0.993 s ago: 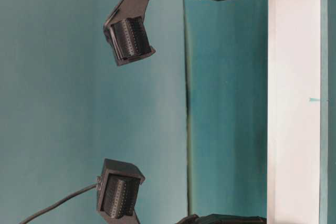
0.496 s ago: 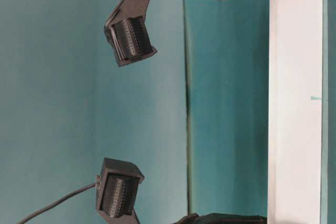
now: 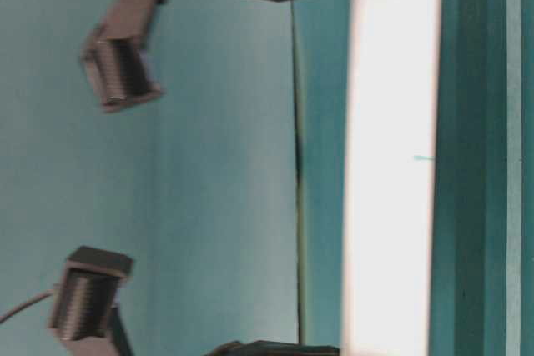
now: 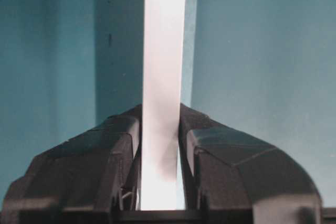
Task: Lift a wooden board with both hands.
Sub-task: 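Lift the board with both grippers and pull it back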
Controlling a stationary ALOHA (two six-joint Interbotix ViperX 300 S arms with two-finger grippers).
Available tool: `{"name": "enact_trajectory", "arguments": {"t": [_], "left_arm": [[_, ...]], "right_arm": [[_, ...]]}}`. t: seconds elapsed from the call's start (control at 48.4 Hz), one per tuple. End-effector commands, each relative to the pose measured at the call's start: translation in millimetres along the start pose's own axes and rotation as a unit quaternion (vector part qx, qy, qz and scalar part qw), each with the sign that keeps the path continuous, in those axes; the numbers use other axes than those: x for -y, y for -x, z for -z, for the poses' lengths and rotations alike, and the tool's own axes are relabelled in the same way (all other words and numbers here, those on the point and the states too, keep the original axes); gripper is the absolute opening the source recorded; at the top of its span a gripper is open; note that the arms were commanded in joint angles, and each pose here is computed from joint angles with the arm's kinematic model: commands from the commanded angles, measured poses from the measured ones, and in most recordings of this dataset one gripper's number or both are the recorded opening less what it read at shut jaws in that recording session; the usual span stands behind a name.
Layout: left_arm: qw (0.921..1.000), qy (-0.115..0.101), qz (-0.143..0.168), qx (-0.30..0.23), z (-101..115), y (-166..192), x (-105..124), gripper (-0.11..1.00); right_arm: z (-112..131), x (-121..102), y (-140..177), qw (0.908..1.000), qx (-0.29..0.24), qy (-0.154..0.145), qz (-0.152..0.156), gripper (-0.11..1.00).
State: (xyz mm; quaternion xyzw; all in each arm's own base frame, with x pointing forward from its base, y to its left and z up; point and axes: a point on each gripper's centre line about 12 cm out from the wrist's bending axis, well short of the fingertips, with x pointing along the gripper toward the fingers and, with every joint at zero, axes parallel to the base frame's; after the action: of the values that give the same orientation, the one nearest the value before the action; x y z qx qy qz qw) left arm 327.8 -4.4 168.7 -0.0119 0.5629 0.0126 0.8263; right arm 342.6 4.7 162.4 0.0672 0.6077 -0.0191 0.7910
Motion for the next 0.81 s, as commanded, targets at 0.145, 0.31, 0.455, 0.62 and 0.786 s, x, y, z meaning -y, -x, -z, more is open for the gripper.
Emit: {"name": "enact_trajectory", "arguments": {"t": [0.145,0.31,0.455,0.62,0.786], "left_arm": [[0.9997,0.005,-0.002,0.022,-18.2,38.3,-3.4,0.17],[0.9994,0.014,-0.006,0.032,-28.9,60.3,-9.4,0.17],[0.9995,0.014,-0.007,0.028,-35.6,73.8,-11.5,0.17],[0.9997,0.013,-0.008,0.020,-41.6,86.9,-11.3,0.17],[0.9995,0.014,-0.009,0.028,-47.8,101.2,-12.5,0.17]], "right_arm": [[-7.9,2.4,39.8,0.9998,0.016,-0.006,-0.003,0.22],[-11.4,3.3,55.3,0.9999,0.013,-0.008,-0.003,0.22],[-17.8,3.0,70.7,1.0000,0.003,-0.007,-0.003,0.22],[-24.4,4.0,87.9,0.9999,-0.008,-0.006,-0.003,0.22],[-30.0,2.7,100.7,1.0000,-0.004,-0.004,-0.003,0.22]]}}
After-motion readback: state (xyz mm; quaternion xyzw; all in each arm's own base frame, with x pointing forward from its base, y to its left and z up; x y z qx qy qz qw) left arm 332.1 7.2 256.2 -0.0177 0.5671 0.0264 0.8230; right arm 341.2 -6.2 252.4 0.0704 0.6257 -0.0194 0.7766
